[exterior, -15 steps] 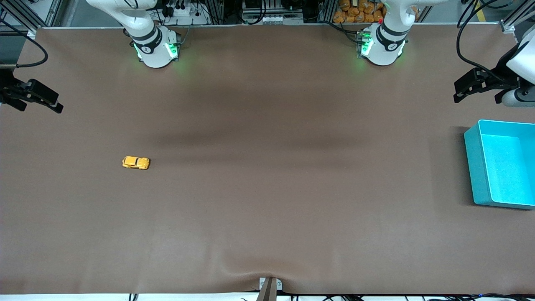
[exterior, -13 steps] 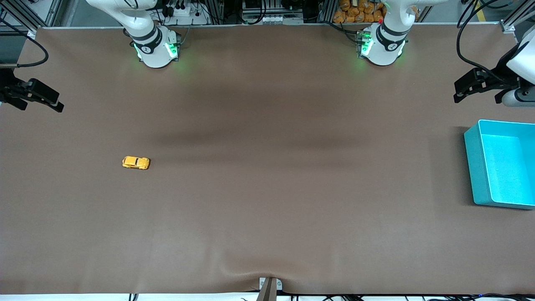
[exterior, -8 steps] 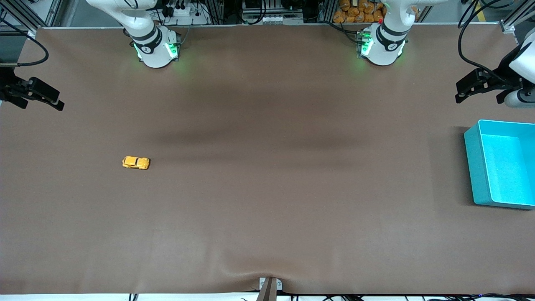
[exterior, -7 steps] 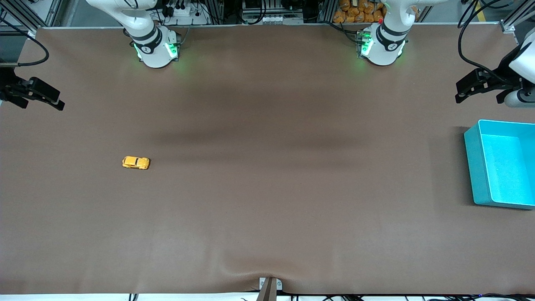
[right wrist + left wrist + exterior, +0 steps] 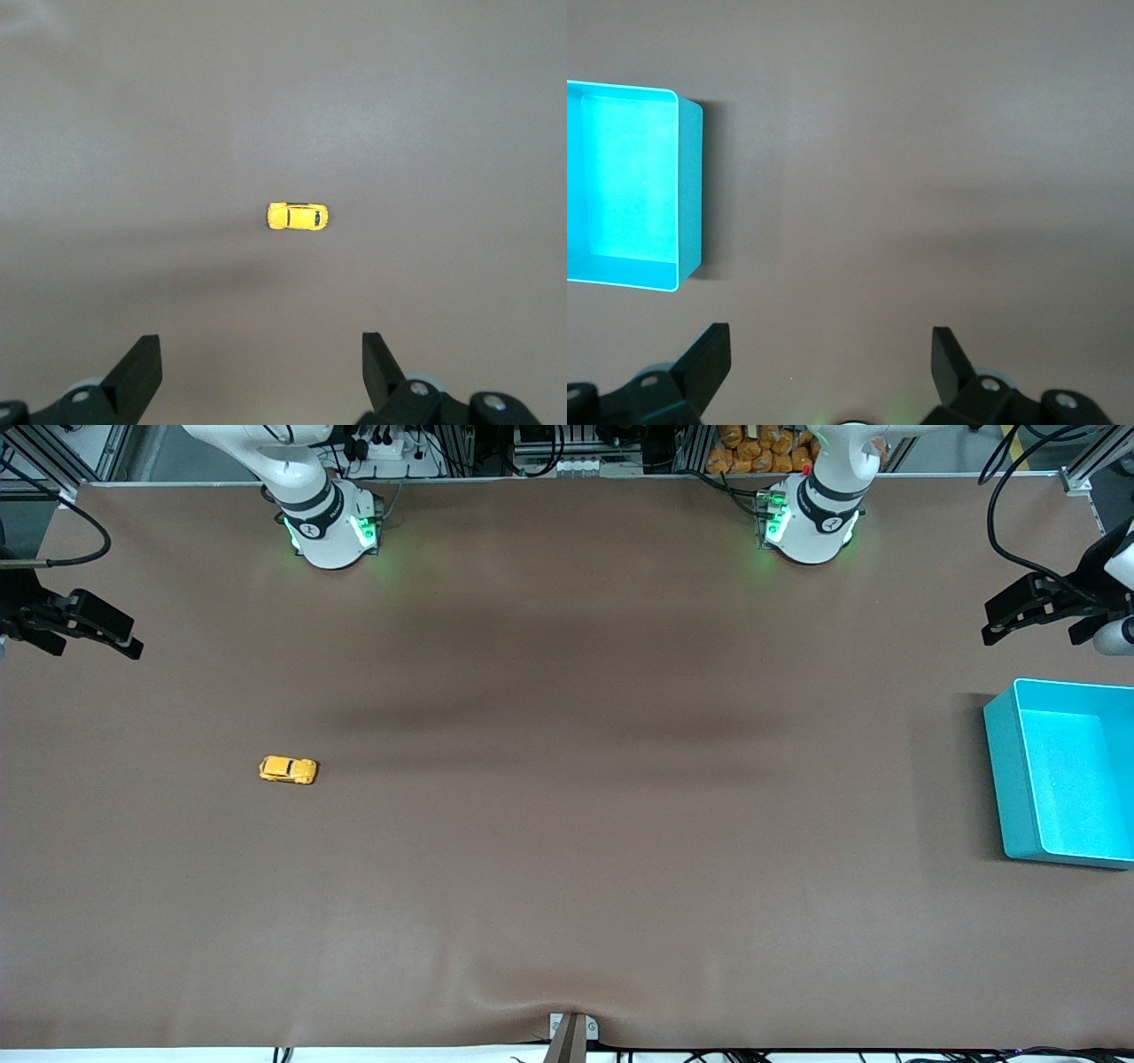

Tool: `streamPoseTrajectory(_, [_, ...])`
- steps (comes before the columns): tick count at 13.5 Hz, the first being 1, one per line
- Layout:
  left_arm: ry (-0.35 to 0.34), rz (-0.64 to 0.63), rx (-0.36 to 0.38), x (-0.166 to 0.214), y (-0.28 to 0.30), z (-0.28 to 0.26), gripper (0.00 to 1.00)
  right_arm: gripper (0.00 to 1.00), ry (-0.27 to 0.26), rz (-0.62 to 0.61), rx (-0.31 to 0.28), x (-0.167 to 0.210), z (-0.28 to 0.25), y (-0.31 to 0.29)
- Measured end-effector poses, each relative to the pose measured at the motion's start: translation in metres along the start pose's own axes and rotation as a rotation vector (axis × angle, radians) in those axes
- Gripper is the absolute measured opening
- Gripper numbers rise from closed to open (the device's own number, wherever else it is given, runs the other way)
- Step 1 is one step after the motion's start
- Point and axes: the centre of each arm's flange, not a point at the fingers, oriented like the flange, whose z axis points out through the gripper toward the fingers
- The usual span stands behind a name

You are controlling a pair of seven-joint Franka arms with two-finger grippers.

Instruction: Wind and store yellow beetle car

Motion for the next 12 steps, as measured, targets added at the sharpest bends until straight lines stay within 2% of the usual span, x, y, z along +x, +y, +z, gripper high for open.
streamPoseTrajectory(4, [-0.010,0.006,0.002,0.003,0.000,0.005,1.00,1.00,-0.009,0.027,0.005,0.003,0.005,-0.001])
streamPoseTrajectory(7, [-0.011,0.017,0.003,0.003,-0.002,0.006,1.00,1.00,-0.048,0.077,0.007,0.012,0.023,0.014])
streamPoseTrajectory(9, [-0.011,0.018,0.003,0.003,-0.002,0.006,1.00,1.00,-0.103,0.041,0.005,0.014,0.037,0.018])
streamPoseTrajectory(12, [-0.012,0.005,0.003,0.003,-0.010,0.006,1.00,1.00,-0.108,-0.001,-0.010,0.014,0.034,0.022])
